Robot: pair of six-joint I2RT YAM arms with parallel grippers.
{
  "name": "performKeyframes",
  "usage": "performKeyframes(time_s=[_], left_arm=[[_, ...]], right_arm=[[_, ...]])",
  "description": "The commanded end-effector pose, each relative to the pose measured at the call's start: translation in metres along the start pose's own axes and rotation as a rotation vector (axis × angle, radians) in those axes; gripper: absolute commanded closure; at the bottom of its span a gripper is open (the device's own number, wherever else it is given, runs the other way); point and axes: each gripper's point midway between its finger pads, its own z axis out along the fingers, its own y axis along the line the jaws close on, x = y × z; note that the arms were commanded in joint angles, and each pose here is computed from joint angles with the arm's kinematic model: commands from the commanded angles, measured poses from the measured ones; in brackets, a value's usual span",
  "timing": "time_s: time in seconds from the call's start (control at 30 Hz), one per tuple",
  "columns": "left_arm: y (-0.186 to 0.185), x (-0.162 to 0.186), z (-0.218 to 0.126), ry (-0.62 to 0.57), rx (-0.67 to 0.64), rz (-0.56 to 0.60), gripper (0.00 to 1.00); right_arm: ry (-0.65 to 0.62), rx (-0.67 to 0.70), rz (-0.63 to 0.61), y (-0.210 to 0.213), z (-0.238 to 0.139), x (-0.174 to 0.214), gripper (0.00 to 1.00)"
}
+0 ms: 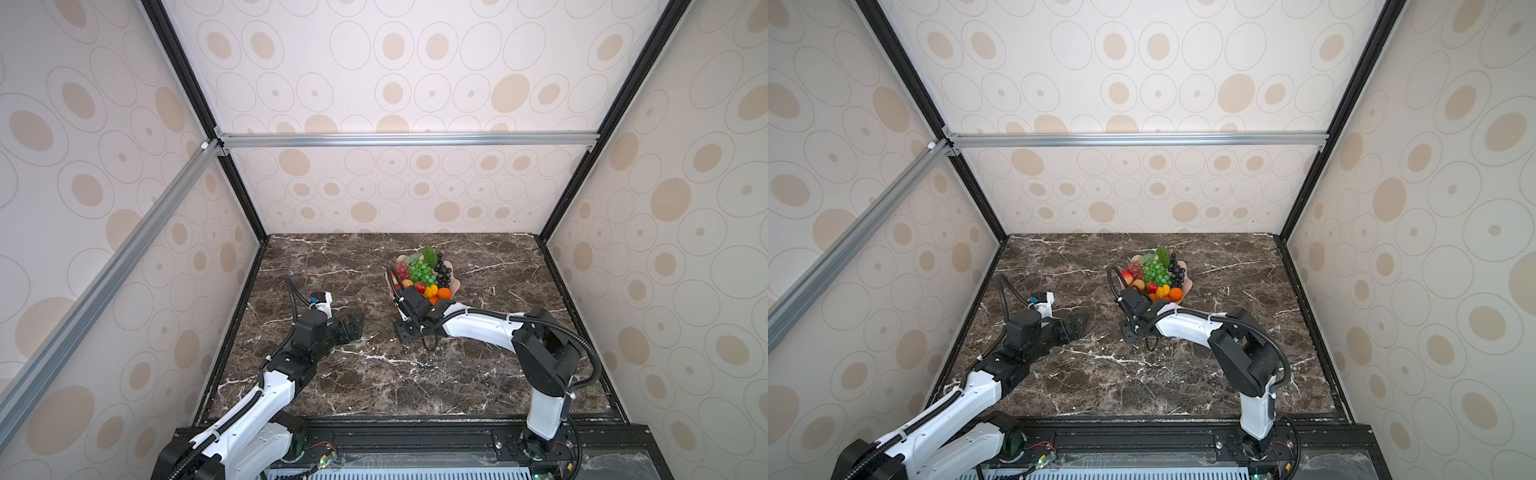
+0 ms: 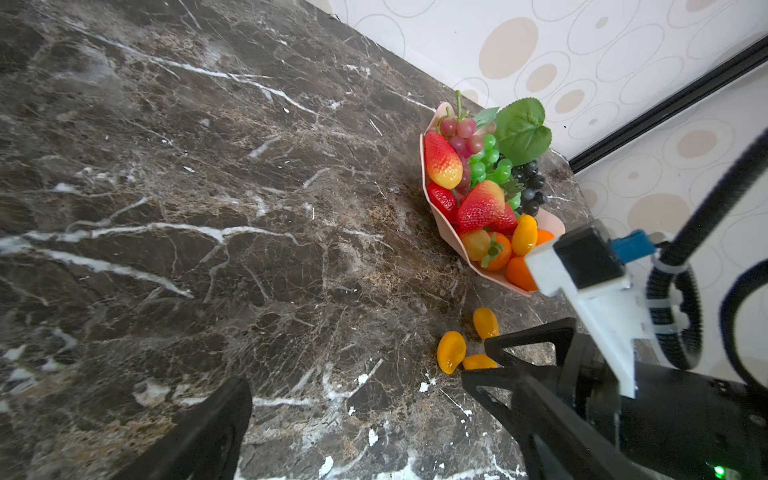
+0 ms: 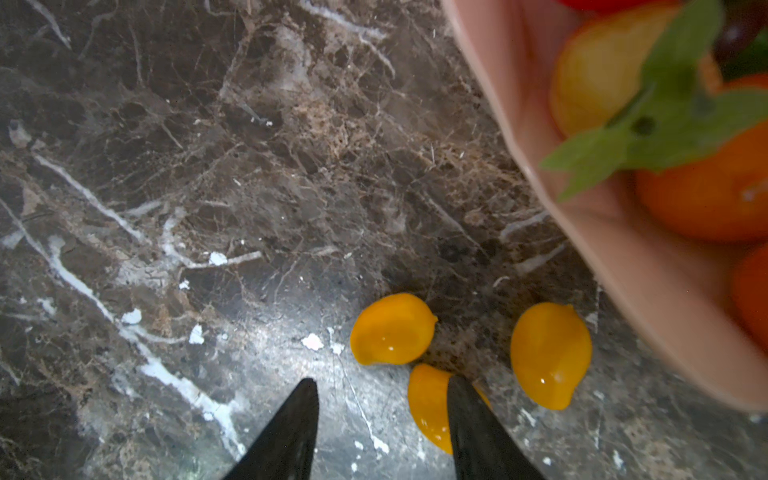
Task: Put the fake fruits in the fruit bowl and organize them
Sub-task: 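Swing the right gripper back toward the remaining yellow fruits, then lower the open right gripper over a yellow fruit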
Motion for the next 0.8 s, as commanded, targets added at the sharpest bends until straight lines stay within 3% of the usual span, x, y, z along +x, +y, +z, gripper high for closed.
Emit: performKeyframes(time_s=[0.0, 0.77], left_arm=[[-0.003, -0.003, -0.003, -0.006, 0.019, -0.016, 0.02], [-0.001, -0.005, -0.005, -0.022, 0.019, -0.021, 0.02]], right_arm=[[0.023, 0.048, 0.006, -0.003, 0.007, 0.0, 0.47], [0.106, 0.059, -0.028, 0.005, 0.04, 0.008, 0.53]])
